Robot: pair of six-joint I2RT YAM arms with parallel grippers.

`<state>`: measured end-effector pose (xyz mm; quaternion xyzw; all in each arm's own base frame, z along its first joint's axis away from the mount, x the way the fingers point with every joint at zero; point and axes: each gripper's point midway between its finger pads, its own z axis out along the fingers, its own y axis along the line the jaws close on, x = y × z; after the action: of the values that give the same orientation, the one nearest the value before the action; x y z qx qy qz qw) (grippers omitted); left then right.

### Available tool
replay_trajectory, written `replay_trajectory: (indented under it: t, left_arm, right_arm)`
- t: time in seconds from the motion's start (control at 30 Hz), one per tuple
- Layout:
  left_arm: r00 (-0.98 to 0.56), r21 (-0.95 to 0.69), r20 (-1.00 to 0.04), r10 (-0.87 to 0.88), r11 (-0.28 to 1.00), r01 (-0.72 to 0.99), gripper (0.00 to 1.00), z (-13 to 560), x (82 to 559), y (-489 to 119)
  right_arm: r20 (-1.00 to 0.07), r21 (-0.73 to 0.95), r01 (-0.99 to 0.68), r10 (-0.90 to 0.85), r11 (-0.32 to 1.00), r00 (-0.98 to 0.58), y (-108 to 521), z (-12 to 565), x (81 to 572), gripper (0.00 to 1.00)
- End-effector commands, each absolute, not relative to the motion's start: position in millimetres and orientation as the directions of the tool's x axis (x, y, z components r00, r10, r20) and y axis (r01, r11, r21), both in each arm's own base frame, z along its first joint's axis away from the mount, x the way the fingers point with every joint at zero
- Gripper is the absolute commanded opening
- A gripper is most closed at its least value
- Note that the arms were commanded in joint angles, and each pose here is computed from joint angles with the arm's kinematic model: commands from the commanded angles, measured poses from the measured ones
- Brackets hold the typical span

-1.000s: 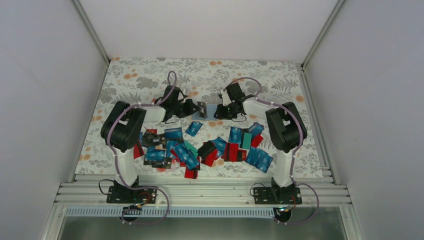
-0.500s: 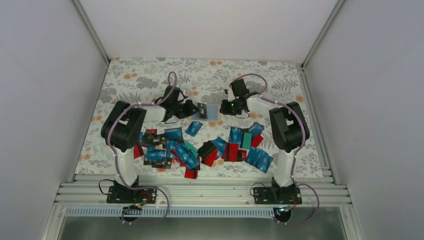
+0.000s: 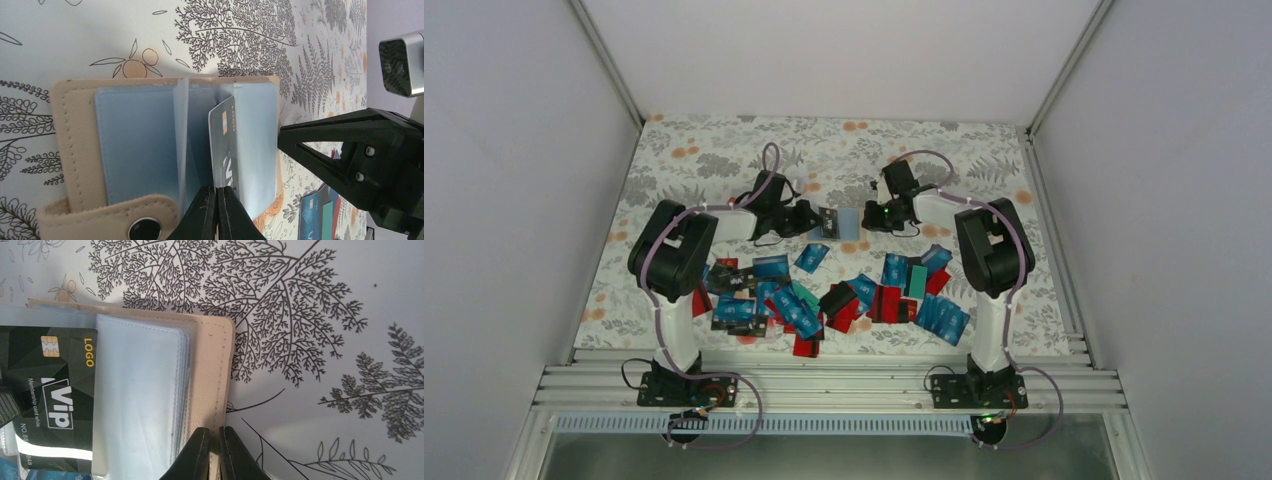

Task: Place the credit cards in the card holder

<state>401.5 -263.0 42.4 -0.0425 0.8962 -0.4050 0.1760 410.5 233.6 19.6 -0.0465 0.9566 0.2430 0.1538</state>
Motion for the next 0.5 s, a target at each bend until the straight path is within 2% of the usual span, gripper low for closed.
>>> replay_trajectory:
  t: [0.0,0.47]
  left_arm:
    - [-0.949,-0.722,-0.253,-0.187,0.689,0.057,0.02,31,395,-264]
    - [-0.952,-0.748,-0.244,-0.184,0.660,0.064,0.02,34,399,-275]
  right_arm:
    - [-0.303,0.452,-0.154,-0.012,0.879,-0.953,234,9,414,0.08]
    - [-0.295,0.483,-0.165,-0.018,0.860,-0.955,238,12,406,0.06]
